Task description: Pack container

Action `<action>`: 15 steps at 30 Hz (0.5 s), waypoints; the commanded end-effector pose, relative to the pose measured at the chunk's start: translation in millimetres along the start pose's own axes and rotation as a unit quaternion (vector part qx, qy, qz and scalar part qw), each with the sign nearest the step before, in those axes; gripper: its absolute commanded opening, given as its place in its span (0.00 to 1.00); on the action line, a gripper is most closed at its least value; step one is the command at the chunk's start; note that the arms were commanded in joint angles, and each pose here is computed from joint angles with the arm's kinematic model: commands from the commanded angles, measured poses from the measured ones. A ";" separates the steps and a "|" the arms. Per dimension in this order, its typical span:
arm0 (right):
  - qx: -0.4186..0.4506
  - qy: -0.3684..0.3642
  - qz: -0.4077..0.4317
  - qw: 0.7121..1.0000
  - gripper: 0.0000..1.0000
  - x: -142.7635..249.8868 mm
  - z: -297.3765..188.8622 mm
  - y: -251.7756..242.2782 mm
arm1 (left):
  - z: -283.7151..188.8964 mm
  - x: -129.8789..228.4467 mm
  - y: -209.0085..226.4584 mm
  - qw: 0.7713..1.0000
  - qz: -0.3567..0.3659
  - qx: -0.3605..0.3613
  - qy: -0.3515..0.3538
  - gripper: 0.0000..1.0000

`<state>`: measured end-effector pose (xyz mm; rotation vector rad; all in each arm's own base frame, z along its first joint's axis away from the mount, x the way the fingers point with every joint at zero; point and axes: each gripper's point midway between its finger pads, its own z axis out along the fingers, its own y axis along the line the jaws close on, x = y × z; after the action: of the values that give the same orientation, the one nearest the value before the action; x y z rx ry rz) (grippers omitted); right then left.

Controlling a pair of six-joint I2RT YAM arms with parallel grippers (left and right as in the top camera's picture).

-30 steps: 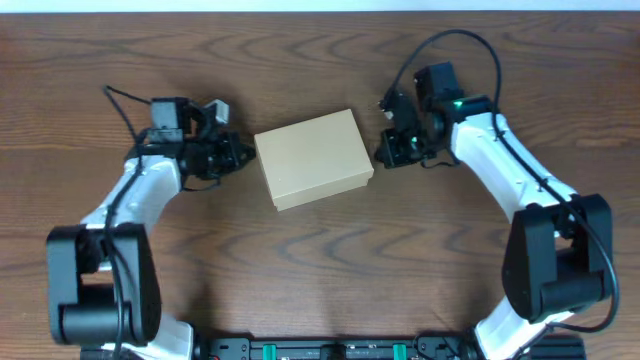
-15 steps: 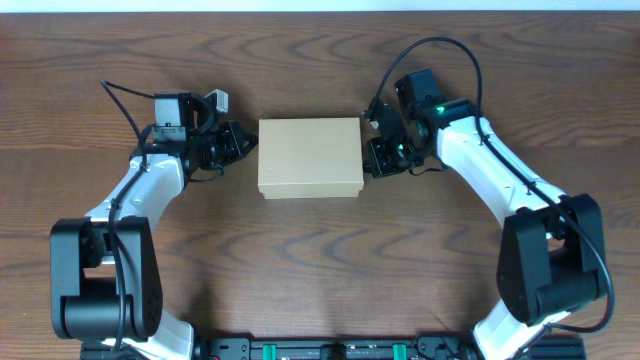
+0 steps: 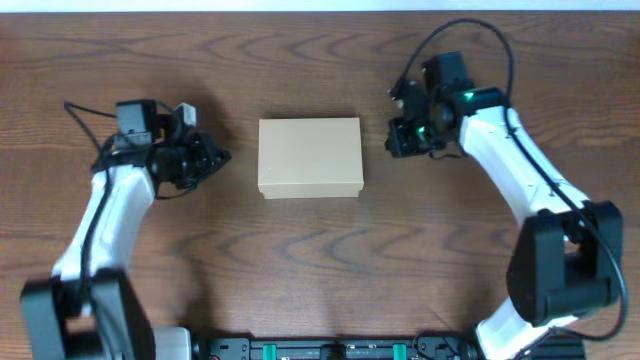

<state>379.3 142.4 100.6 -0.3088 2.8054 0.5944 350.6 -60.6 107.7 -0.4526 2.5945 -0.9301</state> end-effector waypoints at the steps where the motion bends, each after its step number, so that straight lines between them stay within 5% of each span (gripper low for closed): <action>1: 0.004 -0.065 -0.021 0.998 0.01 -19.4 -49.5 13.4 | -41.3 -4.5 -30.6 0.995 0.089 0.005 -0.045 0.06; 6: 0.002 -0.104 -0.039 0.994 0.02 -10.3 -99.8 34.7 | -83.6 30.6 -51.1 0.989 0.138 0.007 -0.051 0.06; 15: -0.011 -0.093 -0.055 0.994 0.02 75.5 -146.7 70.5 | -134.3 114.6 -73.9 0.971 0.233 0.043 -0.026 0.06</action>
<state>283.3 126.7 238.0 -0.3619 2.5792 0.5752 217.7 -80.2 212.3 -0.0097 2.5214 -0.8384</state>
